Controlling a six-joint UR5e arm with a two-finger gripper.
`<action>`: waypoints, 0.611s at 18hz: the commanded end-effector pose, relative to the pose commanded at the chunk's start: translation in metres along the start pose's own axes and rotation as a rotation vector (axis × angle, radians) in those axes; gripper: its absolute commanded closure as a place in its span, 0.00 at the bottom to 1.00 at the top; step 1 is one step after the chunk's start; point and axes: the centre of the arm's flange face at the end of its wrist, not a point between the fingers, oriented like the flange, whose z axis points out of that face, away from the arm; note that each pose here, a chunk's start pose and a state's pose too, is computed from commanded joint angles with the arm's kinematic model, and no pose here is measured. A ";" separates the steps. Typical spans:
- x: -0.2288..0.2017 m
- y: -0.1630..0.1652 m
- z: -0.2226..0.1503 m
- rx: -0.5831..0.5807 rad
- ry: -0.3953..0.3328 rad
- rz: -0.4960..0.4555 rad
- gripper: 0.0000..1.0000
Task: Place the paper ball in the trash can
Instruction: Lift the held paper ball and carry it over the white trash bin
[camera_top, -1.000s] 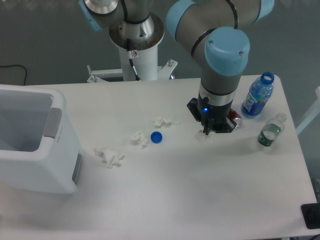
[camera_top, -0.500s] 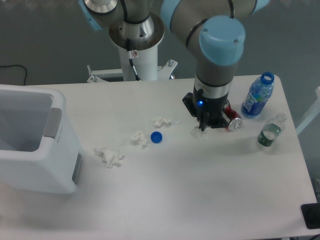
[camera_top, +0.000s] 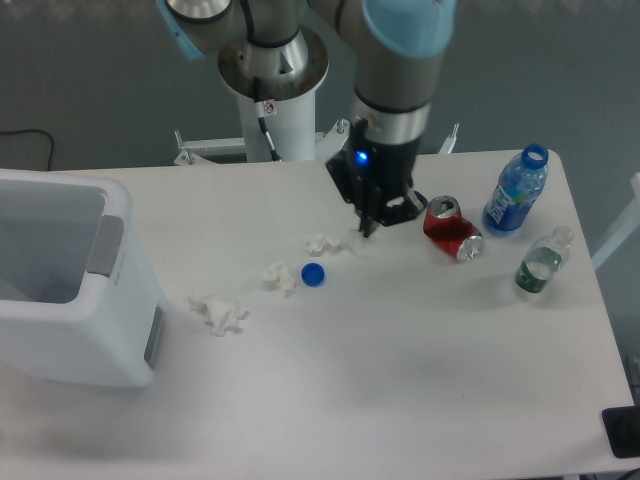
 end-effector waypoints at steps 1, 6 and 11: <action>0.006 -0.004 -0.004 0.015 0.000 -0.006 0.97; 0.041 -0.037 -0.023 0.142 0.038 -0.028 0.97; 0.103 -0.085 -0.035 0.202 0.084 -0.007 0.97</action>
